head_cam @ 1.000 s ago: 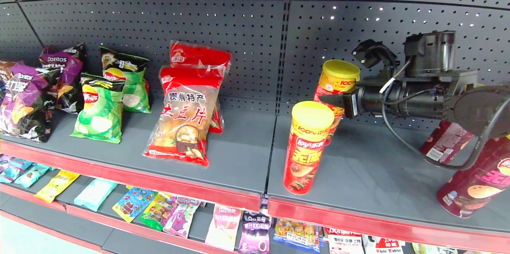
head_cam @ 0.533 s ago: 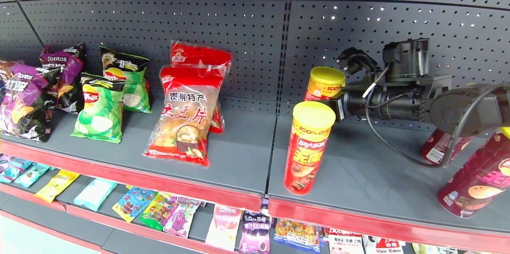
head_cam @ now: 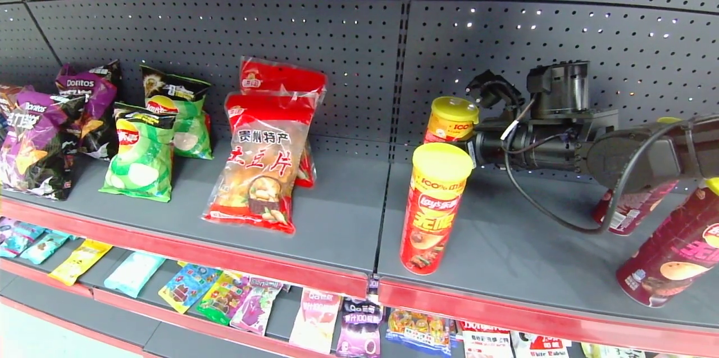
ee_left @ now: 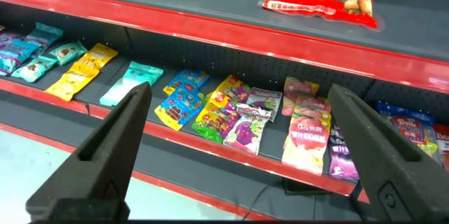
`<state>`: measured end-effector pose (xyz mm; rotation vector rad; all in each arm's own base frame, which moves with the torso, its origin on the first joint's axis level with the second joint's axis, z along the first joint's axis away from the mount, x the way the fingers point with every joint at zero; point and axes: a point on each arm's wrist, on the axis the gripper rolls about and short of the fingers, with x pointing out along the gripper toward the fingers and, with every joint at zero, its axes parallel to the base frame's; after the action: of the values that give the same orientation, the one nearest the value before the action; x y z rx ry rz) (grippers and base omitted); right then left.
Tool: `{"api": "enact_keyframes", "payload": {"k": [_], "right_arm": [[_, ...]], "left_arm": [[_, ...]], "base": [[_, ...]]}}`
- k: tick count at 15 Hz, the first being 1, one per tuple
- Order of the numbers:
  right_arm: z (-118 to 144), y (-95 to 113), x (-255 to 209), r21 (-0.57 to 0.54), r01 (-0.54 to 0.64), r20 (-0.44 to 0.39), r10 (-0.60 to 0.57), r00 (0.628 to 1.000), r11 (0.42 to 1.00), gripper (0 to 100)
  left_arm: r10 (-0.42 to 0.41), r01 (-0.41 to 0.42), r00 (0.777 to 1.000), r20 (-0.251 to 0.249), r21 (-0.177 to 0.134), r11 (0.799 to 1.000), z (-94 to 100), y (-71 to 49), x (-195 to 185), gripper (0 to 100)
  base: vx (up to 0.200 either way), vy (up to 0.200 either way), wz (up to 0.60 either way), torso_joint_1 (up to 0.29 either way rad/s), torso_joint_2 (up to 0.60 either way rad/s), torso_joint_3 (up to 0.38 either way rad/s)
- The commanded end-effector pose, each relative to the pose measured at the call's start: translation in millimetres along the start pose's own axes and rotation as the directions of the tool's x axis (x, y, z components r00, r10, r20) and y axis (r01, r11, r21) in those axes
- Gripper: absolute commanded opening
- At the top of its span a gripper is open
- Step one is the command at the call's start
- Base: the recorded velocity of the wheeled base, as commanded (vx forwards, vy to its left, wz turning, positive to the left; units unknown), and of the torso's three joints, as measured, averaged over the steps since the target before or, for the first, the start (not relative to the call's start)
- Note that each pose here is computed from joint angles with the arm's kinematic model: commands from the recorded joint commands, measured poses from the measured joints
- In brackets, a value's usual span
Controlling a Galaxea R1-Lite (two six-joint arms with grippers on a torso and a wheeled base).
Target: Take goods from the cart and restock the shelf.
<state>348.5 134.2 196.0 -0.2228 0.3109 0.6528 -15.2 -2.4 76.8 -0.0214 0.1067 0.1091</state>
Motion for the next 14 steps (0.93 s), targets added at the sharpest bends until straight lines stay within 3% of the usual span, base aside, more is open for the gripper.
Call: {"api": "enact_keyframes", "payload": {"k": [1, 14], "right_arm": [[-1.2, 0.1, 2.4, 0.0, -0.002, -0.004, 0.002, 1.0, 1.0, 0], [-5.8, 6.7, 8.4, 0.01, -0.02, -0.02, 0.02, 1.0, 1.0, 0]], "left_arm": [[0.0, 0.0, 1.0, -0.003, 0.0, 1.0, -0.3, 0.0, 0.2, 100], [0.0, 0.0, 1.0, -0.001, 0.0, 1.0, 0.1, 0.0, 0.1, 100]], "base": [[0.0, 0.0, 0.0, 0.0, 0.0, 0.0], [0.0, 0.0, 0.0, 0.0, 0.0, 0.0]]}}
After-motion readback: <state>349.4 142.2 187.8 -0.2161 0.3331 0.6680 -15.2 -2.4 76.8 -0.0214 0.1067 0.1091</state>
